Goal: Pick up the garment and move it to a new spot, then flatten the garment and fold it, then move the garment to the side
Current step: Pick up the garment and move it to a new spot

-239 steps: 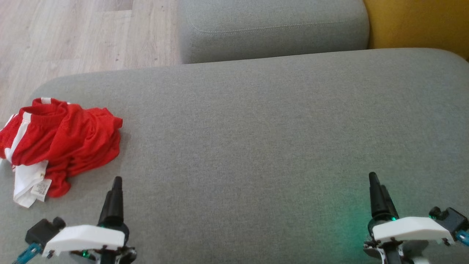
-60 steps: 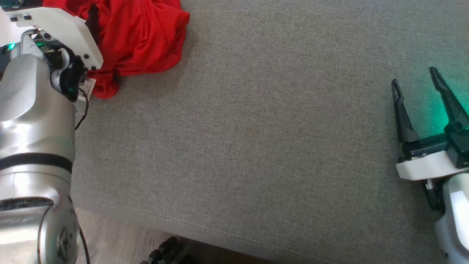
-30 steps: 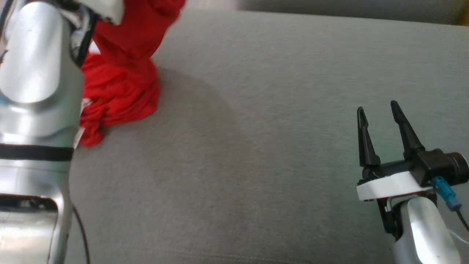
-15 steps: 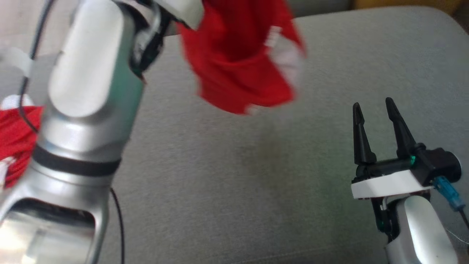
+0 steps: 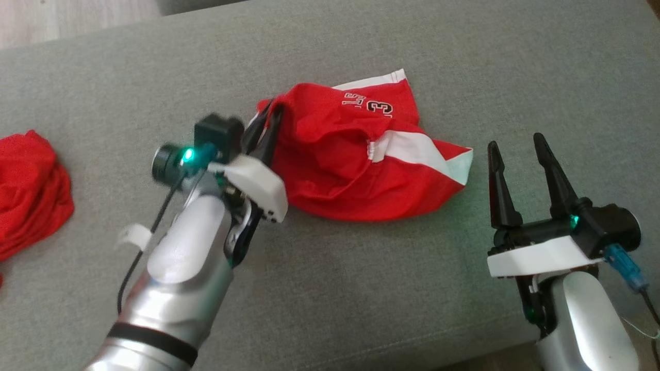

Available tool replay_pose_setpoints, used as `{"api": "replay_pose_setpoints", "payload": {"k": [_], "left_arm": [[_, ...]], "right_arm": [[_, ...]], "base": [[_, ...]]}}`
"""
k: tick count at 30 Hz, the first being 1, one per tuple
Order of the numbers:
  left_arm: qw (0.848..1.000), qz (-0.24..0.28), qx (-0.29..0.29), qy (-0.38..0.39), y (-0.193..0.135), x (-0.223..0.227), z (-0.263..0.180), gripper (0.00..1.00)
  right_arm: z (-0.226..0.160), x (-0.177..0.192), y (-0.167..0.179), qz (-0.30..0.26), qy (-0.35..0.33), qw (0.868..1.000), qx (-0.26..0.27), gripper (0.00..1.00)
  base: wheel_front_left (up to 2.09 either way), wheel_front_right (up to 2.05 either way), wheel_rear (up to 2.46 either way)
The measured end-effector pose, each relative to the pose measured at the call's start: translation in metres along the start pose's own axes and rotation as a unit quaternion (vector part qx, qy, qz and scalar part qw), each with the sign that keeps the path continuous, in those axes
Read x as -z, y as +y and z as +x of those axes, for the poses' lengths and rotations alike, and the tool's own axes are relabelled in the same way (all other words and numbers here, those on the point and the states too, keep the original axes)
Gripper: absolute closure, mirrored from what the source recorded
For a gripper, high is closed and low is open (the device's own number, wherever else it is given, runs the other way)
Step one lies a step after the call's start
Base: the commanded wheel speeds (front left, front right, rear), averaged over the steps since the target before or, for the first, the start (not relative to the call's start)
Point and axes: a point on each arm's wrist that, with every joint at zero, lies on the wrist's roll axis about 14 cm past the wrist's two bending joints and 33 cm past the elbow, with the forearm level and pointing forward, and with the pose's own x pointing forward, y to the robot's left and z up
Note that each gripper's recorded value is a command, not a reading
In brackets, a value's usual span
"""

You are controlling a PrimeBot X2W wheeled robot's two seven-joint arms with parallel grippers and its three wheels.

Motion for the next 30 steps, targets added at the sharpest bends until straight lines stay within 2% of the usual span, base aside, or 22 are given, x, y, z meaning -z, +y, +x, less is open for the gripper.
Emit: {"api": "replay_pose_setpoints", "payload": {"k": [2, 3, 4, 5, 8, 13, 21, 26, 30], "left_arm": [[1.000, -0.004, -0.015, 0.017, 0.007, 0.014, -0.007, 1.00], [0.999, -0.008, -0.026, 0.019, 0.011, 0.016, -0.010, 0.93], [0.999, -0.011, -0.038, 0.019, 0.015, 0.015, -0.013, 0.16], [0.998, -0.017, -0.051, 0.017, 0.020, 0.013, -0.016, 0.00], [0.996, -0.026, -0.089, -0.011, 0.030, -0.004, -0.029, 0.00], [0.990, -0.030, -0.125, -0.054, 0.029, -0.026, -0.066, 0.00], [0.972, 0.008, -0.199, -0.120, 0.041, -0.058, -0.135, 0.00], [0.958, 0.007, -0.262, -0.114, 0.056, -0.044, -0.181, 0.00], [0.947, 0.010, -0.304, -0.108, 0.062, -0.035, -0.216, 0.00]], "right_arm": [[0.001, 0.000, 0.001, -0.001, 0.000, 1.000, -0.002, 0.00], [0.001, -0.001, 0.003, -0.002, -0.001, 1.000, -0.005, 0.00], [0.001, -0.002, 0.004, -0.002, -0.003, 1.000, -0.006, 0.00], [0.001, -0.003, 0.005, -0.002, -0.005, 1.000, -0.008, 0.00], [-0.001, -0.009, 0.009, -0.001, -0.013, 1.000, -0.013, 0.00], [-0.016, -0.012, 0.020, 0.002, -0.016, 1.000, -0.026, 0.00], [-0.030, -0.018, 0.041, 0.009, -0.025, 0.998, -0.056, 0.00], [-0.029, -0.024, 0.051, 0.010, -0.034, 0.997, -0.070, 0.00], [-0.039, -0.014, 0.055, 0.012, -0.019, 0.997, -0.075, 0.00]], "base": [[0.00, 0.00, 0.00], [0.00, 0.00, 0.00], [0.00, 0.00, 0.00], [0.00, 0.00, 0.00], [0.00, 0.00, 0.00], [0.00, 0.00, 0.00], [0.00, 0.00, 0.00], [0.00, 0.00, 0.00], [0.00, 0.00, 0.00]]}}
